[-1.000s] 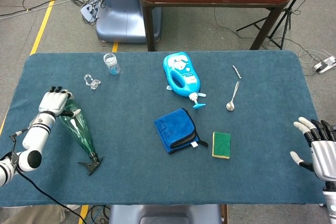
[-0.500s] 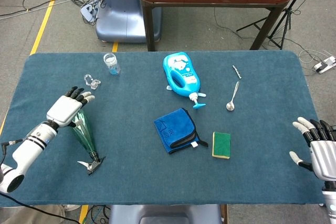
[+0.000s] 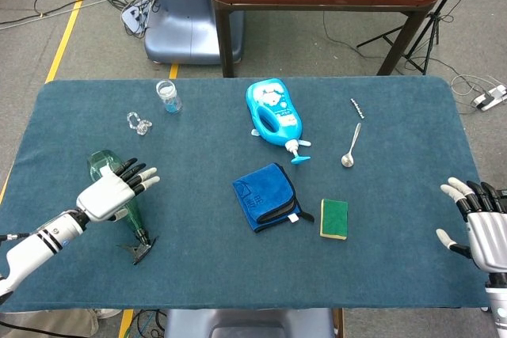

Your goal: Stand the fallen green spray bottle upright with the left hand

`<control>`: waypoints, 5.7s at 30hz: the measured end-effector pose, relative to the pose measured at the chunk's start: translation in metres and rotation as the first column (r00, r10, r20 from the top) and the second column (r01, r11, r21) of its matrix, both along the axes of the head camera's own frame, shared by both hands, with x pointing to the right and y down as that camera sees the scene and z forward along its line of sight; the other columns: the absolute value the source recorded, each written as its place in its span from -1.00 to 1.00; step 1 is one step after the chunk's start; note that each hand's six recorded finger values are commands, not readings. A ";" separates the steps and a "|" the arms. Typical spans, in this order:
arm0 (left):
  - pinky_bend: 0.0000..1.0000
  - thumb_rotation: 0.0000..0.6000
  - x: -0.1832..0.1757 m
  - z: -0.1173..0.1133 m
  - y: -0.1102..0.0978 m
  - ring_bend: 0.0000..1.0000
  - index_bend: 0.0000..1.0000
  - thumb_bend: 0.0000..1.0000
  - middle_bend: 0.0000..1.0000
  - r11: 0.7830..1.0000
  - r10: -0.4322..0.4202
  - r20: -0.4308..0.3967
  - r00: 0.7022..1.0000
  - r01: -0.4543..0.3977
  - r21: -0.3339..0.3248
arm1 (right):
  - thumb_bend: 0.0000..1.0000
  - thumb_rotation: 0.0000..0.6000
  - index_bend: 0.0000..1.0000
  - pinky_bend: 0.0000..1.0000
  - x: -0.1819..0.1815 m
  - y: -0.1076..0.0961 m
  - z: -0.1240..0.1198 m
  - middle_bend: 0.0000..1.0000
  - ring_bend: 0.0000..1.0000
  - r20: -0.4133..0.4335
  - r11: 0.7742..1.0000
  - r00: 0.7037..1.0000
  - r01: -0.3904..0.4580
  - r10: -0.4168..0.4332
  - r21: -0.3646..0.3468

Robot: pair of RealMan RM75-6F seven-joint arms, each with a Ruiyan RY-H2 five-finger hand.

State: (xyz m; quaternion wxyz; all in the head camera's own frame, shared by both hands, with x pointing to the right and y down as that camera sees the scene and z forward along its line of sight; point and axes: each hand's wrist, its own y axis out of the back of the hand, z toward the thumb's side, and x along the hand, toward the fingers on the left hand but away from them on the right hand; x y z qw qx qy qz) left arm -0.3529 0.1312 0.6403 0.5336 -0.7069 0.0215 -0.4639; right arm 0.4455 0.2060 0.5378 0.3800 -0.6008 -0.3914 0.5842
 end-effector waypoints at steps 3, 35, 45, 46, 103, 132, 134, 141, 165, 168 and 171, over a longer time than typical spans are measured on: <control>-1.00 1.00 0.000 0.003 0.008 -1.00 -0.96 -0.45 -0.98 0.997 0.068 0.031 0.997 -0.069 0.018 | -0.64 1.00 -0.58 -0.82 -0.001 0.000 0.001 -0.67 -0.82 0.003 1.000 1.000 0.000 0.000 -0.003; -1.00 1.00 -0.012 0.056 0.038 -1.00 -0.98 -0.45 -1.00 0.972 0.219 0.134 0.967 -0.227 0.052 | -0.64 1.00 -0.58 -0.82 -0.009 -0.001 0.000 -0.67 -0.82 0.007 1.000 1.000 0.015 -0.015 -0.017; -1.00 1.00 0.018 0.061 0.021 -1.00 -0.71 -0.45 -1.00 0.984 0.137 0.125 0.983 -0.149 0.094 | -0.64 1.00 -0.58 -0.82 -0.002 0.000 -0.001 -0.67 -0.82 0.006 1.000 1.000 0.000 0.000 -0.014; -1.00 1.00 0.019 0.061 0.019 -1.00 -0.65 -0.45 -1.00 0.984 0.136 0.132 0.982 -0.150 0.101 | -0.64 1.00 -0.58 -0.82 -0.001 0.000 -0.001 -0.67 -0.82 0.007 1.000 1.000 -0.002 0.002 -0.014; -0.99 1.00 0.029 0.001 -0.031 -0.54 0.03 -0.28 -0.09 0.828 -0.554 -0.279 0.784 0.488 -0.274 | -0.64 1.00 -0.58 -0.82 0.001 0.002 -0.002 -0.67 -0.82 0.026 1.000 1.000 -0.002 0.003 -0.007; -0.99 1.00 0.055 0.016 -0.055 -0.56 -0.04 -0.27 -0.09 0.443 -0.896 -0.396 0.204 0.494 -0.748 | -0.64 1.00 -0.58 -0.82 0.009 0.007 -0.003 -0.67 -0.82 0.015 1.000 1.000 -0.028 0.028 -0.010; -0.99 1.00 0.054 0.021 -0.054 -0.56 -0.04 -0.28 -0.09 0.453 -0.890 -0.407 0.206 0.506 -0.734 | -0.64 1.00 -0.58 -0.82 0.009 0.007 -0.004 -0.67 -0.82 0.014 1.000 0.999 -0.029 0.029 -0.009; -0.99 1.00 0.047 0.031 -0.051 -0.67 -0.20 -0.28 -0.28 0.463 -0.884 -0.415 0.216 0.531 -0.710 | -0.64 1.00 -0.58 -0.82 0.009 0.007 -0.005 -0.67 -0.82 0.012 0.999 0.999 -0.031 0.031 -0.008; -1.00 1.00 0.033 0.020 -0.041 -1.00 -0.82 -0.28 -0.84 0.476 -0.879 -0.396 0.265 0.531 -0.701 | -0.64 1.00 -0.58 -0.82 0.009 0.007 -0.004 -0.67 -0.82 0.016 1.000 0.999 -0.030 0.030 -0.006; -1.00 1.00 0.031 0.018 -0.039 -1.00 -0.84 -0.28 -0.86 0.477 -0.879 -0.391 0.274 0.533 -0.699 | -0.64 1.00 -0.58 -0.82 0.009 0.006 -0.004 -0.67 -0.82 0.018 1.000 0.999 -0.030 0.030 -0.006; -1.00 1.00 0.027 0.017 -0.038 -1.00 -0.86 -0.28 -0.87 0.496 -0.868 -0.395 0.300 0.546 -0.676 | -0.64 1.00 -0.58 -0.82 0.009 0.006 -0.004 -0.67 -0.82 0.018 1.000 0.999 -0.030 0.031 -0.007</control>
